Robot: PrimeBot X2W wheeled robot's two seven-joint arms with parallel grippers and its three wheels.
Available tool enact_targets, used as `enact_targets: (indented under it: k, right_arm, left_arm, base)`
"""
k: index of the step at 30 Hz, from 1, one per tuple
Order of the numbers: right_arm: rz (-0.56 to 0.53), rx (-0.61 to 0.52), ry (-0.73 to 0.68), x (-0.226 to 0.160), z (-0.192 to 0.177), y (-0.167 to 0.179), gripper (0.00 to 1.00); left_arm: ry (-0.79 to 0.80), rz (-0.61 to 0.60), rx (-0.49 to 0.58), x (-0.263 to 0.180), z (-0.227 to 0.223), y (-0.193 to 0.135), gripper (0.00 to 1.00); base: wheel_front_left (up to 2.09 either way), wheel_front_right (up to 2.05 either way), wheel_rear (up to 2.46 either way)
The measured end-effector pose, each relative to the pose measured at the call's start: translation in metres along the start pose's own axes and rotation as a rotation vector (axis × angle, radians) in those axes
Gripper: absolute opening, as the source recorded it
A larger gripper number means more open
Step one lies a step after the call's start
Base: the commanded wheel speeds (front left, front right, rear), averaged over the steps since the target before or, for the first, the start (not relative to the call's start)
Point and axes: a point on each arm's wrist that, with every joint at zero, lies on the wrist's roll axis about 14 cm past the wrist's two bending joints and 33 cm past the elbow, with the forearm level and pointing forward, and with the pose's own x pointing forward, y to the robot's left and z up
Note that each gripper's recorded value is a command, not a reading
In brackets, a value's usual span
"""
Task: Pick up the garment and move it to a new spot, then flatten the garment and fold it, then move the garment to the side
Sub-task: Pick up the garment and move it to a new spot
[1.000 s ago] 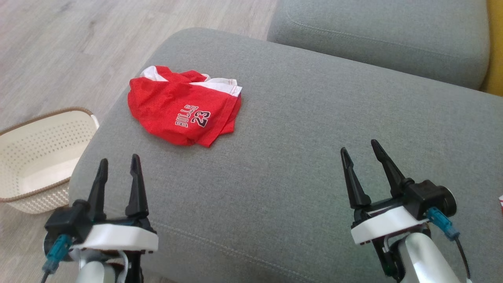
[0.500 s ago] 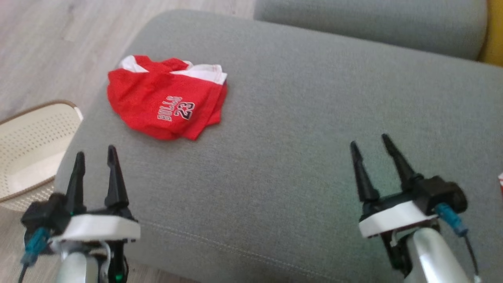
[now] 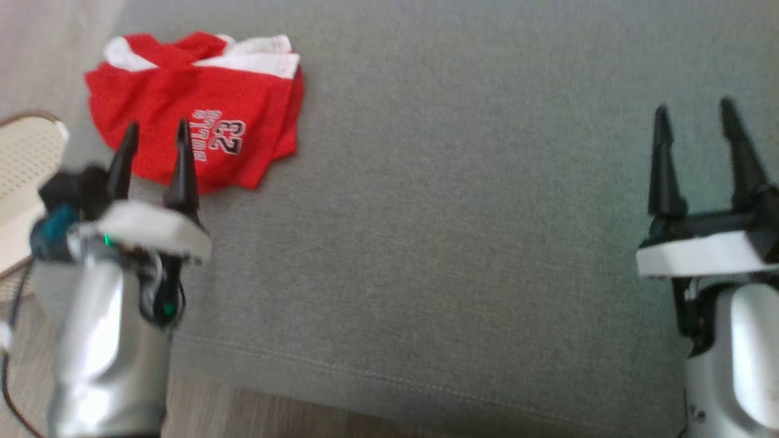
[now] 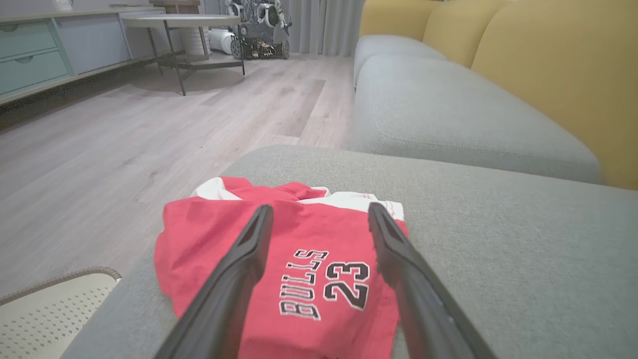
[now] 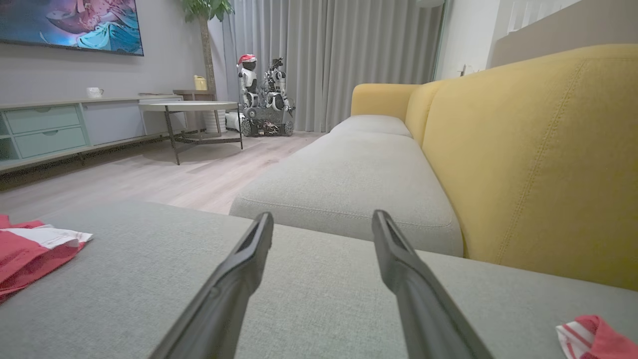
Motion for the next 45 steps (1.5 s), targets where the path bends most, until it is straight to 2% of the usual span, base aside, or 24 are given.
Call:
enact_targets:
  k: [7,12,17,18,19,24,28,33,37,41,45]
  right_arm:
    - [-0.047,-0.034,-0.005,0.014,-0.001,-0.022,1.0]
    - [-0.059,-0.041,0.036,0.012,-0.016,-0.029,1.0]
    - [-0.077,-0.046,0.057,0.009,-0.025,-0.038,1.0]
    - [-0.081,-0.047,0.06,0.008,-0.026,-0.039,1.0]
    - [-0.084,-0.048,0.063,0.008,-0.027,-0.04,1.0]
    - [-0.091,-0.051,0.062,0.007,-0.026,-0.043,1.0]
    - [-0.091,-0.054,0.041,0.007,-0.017,-0.043,1.0]
    - [-0.09,-0.041,0.003,0.003,-0.001,-0.04,1.0]
    - [-0.096,-0.025,-0.042,-0.005,0.018,-0.04,1.0]
    - [-0.106,-0.01,-0.078,-0.021,0.036,-0.04,1.0]
    - [-0.125,-0.003,-0.101,-0.036,0.048,-0.044,1.0]
  left_arm:
    - [0.197,-0.083,0.063,0.057,-0.038,-0.017,1.0]
    - [0.368,-0.112,0.101,0.072,-0.08,-0.023,1.0]
    - [0.465,-0.135,0.137,0.08,-0.106,-0.026,1.0]
    - [0.485,-0.14,0.141,0.081,-0.111,-0.028,0.32]
    - [0.497,-0.143,0.138,0.081,-0.115,-0.029,0.0]
    - [0.5,-0.154,0.148,0.086,-0.115,-0.03,0.0]
    - [0.401,-0.15,0.137,0.088,-0.098,-0.028,0.0]
    - [0.219,-0.135,0.126,0.098,-0.048,-0.03,0.0]
    - [0.029,-0.157,0.099,0.101,0.013,-0.044,0.0]
    - [-0.121,-0.21,0.08,0.077,0.058,-0.063,0.0]
    - [-0.196,-0.272,0.065,0.058,0.078,-0.085,0.0]
  base:
    - [0.0,0.0,0.0]
    - [0.0,0.0,0.0]
    - [0.0,0.0,0.0]
    - [0.0,0.0,0.0]
    - [0.0,0.0,0.0]
    - [0.0,0.0,0.0]
    - [0.0,0.0,0.0]
    - [0.0,0.0,0.0]
    - [0.0,0.0,0.0]
    - [0.0,0.0,0.0]
    - [0.0,0.0,0.0]
